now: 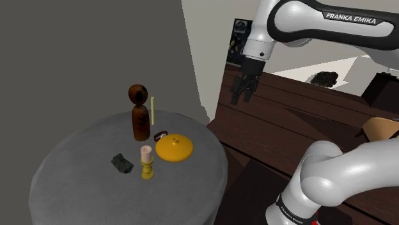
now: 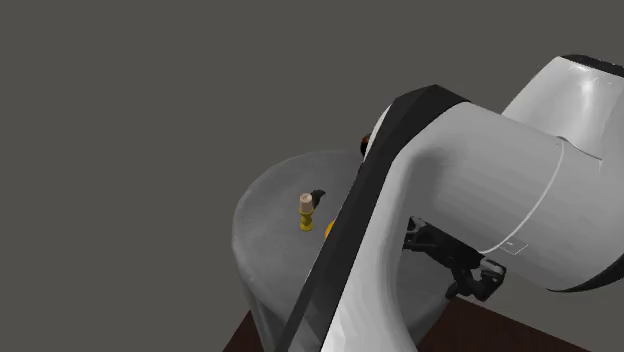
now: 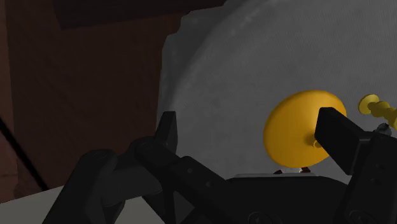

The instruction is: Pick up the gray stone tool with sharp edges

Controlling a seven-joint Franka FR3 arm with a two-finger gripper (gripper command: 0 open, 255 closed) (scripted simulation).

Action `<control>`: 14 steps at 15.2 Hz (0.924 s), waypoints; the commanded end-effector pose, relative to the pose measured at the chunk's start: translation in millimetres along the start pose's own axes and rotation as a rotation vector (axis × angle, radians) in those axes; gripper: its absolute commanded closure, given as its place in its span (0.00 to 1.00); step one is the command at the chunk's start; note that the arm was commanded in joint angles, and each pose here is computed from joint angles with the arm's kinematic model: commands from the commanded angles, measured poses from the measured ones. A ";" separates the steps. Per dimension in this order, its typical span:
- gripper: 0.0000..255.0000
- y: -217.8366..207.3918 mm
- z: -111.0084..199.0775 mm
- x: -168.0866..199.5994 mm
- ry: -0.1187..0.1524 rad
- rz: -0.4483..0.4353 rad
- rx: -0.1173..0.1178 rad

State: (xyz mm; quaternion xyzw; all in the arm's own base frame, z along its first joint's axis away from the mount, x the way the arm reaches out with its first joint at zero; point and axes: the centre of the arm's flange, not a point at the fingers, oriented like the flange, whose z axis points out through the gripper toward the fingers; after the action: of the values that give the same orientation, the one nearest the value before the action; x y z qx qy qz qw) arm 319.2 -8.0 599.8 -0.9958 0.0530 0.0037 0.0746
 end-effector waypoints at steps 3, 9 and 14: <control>0.00 -20.0 12.8 12.4 0.003 -0.006 -0.005; 0.00 -80.1 51.7 49.0 0.012 -0.025 -0.021; 0.00 -130.2 84.5 78.8 0.019 -0.041 -0.034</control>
State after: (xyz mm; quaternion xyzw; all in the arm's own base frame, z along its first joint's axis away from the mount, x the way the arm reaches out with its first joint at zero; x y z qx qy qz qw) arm 404.0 114.4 538.2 -0.9977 0.0345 -0.0050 0.0579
